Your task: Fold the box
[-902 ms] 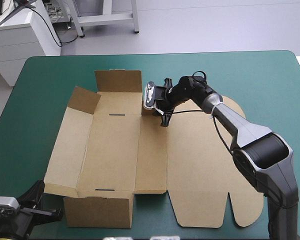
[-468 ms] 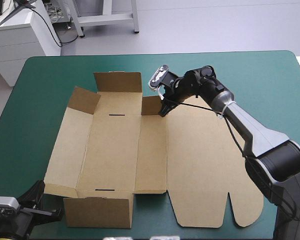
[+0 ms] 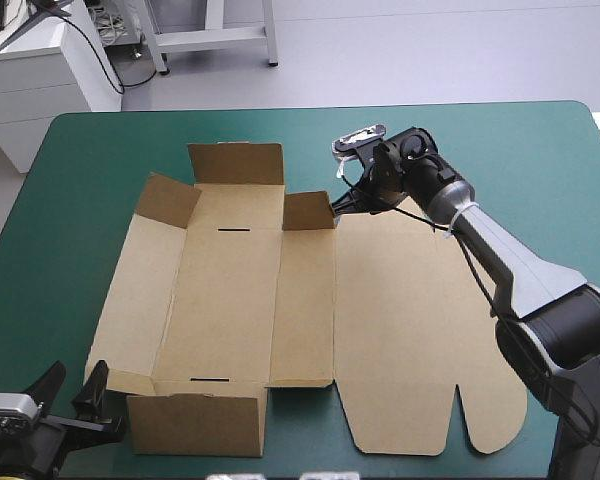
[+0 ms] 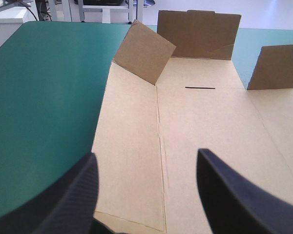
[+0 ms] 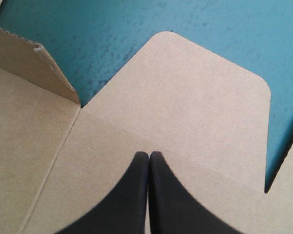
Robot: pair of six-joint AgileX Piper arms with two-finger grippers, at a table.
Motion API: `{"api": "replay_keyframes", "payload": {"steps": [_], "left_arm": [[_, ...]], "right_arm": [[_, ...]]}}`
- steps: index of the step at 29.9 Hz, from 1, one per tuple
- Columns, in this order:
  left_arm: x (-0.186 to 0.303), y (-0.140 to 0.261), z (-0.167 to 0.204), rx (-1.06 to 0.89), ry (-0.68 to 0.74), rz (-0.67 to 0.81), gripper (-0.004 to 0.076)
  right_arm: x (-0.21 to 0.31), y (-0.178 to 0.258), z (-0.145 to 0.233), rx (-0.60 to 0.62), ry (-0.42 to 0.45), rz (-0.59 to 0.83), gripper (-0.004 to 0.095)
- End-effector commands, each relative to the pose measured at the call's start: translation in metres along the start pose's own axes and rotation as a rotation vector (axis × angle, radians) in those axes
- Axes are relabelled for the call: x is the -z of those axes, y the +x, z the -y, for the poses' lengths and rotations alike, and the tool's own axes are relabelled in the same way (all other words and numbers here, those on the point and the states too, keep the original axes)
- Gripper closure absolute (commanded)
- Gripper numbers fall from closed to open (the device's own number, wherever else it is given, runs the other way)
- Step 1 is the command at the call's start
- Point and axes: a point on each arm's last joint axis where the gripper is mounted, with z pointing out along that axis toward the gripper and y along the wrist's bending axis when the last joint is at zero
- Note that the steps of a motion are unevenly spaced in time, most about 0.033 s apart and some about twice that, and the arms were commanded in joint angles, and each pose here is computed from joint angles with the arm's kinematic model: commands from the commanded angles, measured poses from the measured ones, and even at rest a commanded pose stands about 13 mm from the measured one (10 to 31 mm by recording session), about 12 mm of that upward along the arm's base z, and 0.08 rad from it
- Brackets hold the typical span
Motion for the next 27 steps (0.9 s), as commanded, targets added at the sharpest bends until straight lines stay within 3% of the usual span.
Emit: {"api": "replay_keyframes", "payload": {"steps": [1, 8, 16, 22, 27], "left_arm": [[0.006, -0.012, 0.001, 0.017, 0.012, 0.105, 0.0195], [0.006, -0.012, 0.003, 0.041, 0.035, 0.105, 0.0196], [0.002, -0.017, 0.003, -0.015, 0.03, 0.082, 0.0195], [-0.016, -0.045, 0.003, -0.047, 0.02, -0.023, 0.0199], [-0.05, -0.078, 0.004, -0.036, 0.019, -0.202, 0.0209]], "right_arm": [[0.034, -0.007, 0.004, -0.035, -0.002, 0.098, 0.0927], [0.033, 0.028, 0.006, -0.061, 0.007, 0.084, 0.0927], [0.072, 0.091, 0.01, -0.057, -0.002, 0.141, 0.0927], [0.1, 0.138, 0.014, -0.067, -0.013, 0.217, 0.0927], [0.115, 0.173, 0.016, -0.069, -0.014, 0.24, 0.0927]]}}
